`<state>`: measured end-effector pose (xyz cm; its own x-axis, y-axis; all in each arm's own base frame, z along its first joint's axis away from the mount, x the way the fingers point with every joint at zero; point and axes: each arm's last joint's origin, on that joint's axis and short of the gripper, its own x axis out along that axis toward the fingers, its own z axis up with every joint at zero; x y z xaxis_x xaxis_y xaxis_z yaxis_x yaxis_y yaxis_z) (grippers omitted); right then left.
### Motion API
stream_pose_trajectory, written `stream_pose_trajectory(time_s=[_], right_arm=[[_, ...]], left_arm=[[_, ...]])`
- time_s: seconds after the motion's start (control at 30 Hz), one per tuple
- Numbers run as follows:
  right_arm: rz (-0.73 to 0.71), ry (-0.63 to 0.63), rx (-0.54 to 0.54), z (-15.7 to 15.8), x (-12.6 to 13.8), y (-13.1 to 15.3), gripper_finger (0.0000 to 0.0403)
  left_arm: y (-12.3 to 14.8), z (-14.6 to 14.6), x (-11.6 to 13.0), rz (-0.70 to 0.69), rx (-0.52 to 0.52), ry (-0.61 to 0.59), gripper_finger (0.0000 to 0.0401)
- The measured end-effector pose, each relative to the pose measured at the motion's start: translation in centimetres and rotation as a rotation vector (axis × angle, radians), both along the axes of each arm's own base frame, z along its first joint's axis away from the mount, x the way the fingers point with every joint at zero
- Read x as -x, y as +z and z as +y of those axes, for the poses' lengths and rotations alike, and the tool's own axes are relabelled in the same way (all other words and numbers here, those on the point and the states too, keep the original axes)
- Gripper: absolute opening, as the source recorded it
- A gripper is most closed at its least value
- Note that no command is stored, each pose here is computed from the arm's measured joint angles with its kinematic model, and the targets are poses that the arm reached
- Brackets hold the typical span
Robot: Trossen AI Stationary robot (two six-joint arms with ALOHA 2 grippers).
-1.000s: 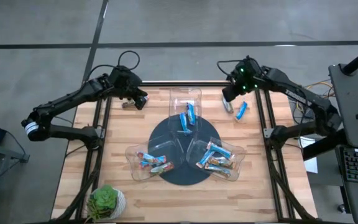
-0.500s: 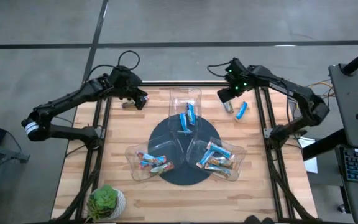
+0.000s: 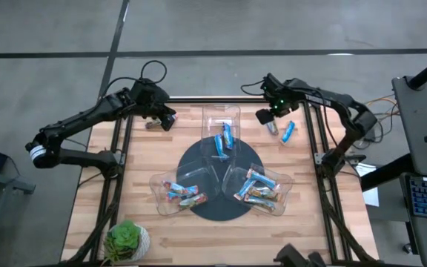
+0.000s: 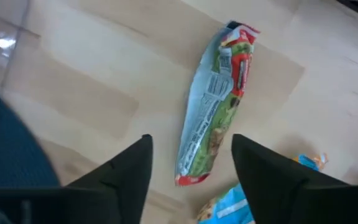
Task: Pick and place Granola Bars by type
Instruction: Put the red granola bar into the left transparent bin
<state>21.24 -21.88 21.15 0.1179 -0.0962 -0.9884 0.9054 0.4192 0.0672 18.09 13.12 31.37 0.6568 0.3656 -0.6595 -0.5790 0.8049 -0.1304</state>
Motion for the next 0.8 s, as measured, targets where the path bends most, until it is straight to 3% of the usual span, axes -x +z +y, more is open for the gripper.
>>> stream_pose_trajectory(time_s=[0.3,0.8], right_arm=[[0.031,-0.015,0.003,-1.3,0.2,-1.6,0.0255],[0.103,-0.017,-0.064,-2.3,-0.2,-5.2,0.0236]], left_arm=[[0.0,0.0,0.0,-0.001,0.002,0.002,0.0],[0.0,0.0,0.0,0.005,-0.004,0.012,0.0]])
